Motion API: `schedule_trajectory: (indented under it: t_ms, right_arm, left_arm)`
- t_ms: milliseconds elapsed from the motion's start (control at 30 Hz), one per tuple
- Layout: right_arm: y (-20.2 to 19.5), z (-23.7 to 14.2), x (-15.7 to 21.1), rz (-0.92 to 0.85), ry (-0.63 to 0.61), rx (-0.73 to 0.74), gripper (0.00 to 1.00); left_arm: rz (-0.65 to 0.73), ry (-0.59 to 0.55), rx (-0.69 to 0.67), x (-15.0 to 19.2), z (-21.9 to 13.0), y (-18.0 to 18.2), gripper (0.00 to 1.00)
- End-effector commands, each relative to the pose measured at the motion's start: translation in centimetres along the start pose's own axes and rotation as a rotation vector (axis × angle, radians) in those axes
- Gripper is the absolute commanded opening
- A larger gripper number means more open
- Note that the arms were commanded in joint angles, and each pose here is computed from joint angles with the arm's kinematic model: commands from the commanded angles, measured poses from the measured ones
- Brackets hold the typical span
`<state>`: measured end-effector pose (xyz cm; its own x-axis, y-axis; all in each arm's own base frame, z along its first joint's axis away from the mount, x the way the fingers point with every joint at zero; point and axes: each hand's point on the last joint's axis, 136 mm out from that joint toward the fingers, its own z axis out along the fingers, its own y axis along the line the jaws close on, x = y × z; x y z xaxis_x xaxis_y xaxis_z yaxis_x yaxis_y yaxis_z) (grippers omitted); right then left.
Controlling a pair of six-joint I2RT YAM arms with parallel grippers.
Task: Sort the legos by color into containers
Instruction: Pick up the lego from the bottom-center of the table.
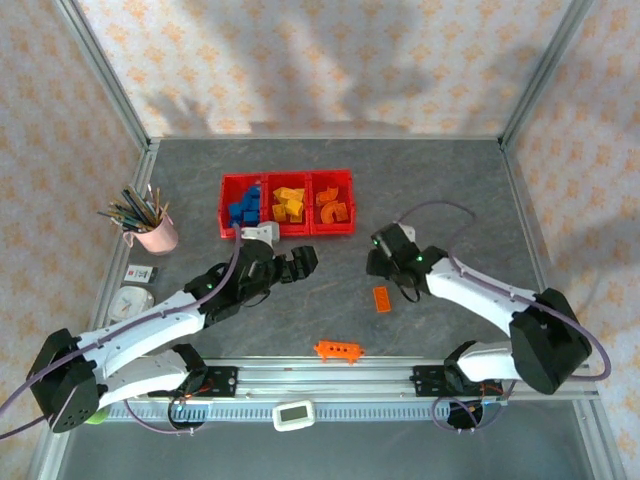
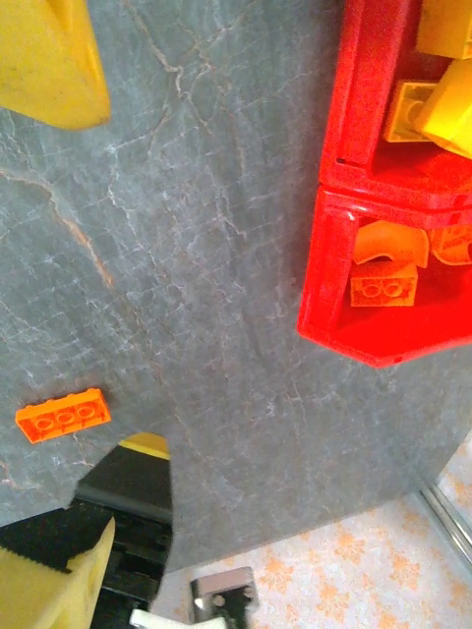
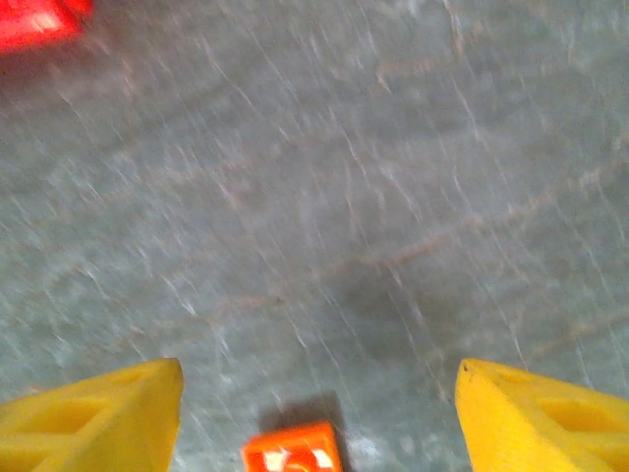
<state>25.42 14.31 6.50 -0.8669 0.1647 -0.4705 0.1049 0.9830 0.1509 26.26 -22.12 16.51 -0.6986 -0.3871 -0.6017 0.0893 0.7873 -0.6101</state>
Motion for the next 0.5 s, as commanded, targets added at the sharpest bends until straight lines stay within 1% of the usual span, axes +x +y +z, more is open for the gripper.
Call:
schedule_trajectory:
  t_ms: [0, 67, 167, 267, 467]
  right_arm:
    - [-0.3, -0.1, 1.6, 0.032, 0.016, -0.001, 0.74]
    - [0.1, 0.1, 2.6, 0.021, 0.03, -0.014, 0.75]
    - [0.1, 0.4, 3.4, 0.009, 0.043, 0.008, 0.76]
    - [1.4, 0.7, 4.3, -0.022, 0.053, -0.03, 0.76]
    - [1.3, 1.8, 5.7, -0.065, 0.087, 0.023, 0.69]
  left_arm:
    - [-0.048, -0.044, 0.015, -0.2, 0.3, -0.3, 0.99]
    - [-0.052, -0.042, 0.007, 0.0, 0.4, -0.2, 0.99]
    - [-0.054, -0.044, -0.005, 0.0, 0.5, 0.0, 0.99]
    - [-0.057, -0.052, -0.008, -0.1, 0.4, 0.1, 0.99]
    - [-0.056, -0.053, -0.019, -0.1, 0.4, 0.3, 0.99]
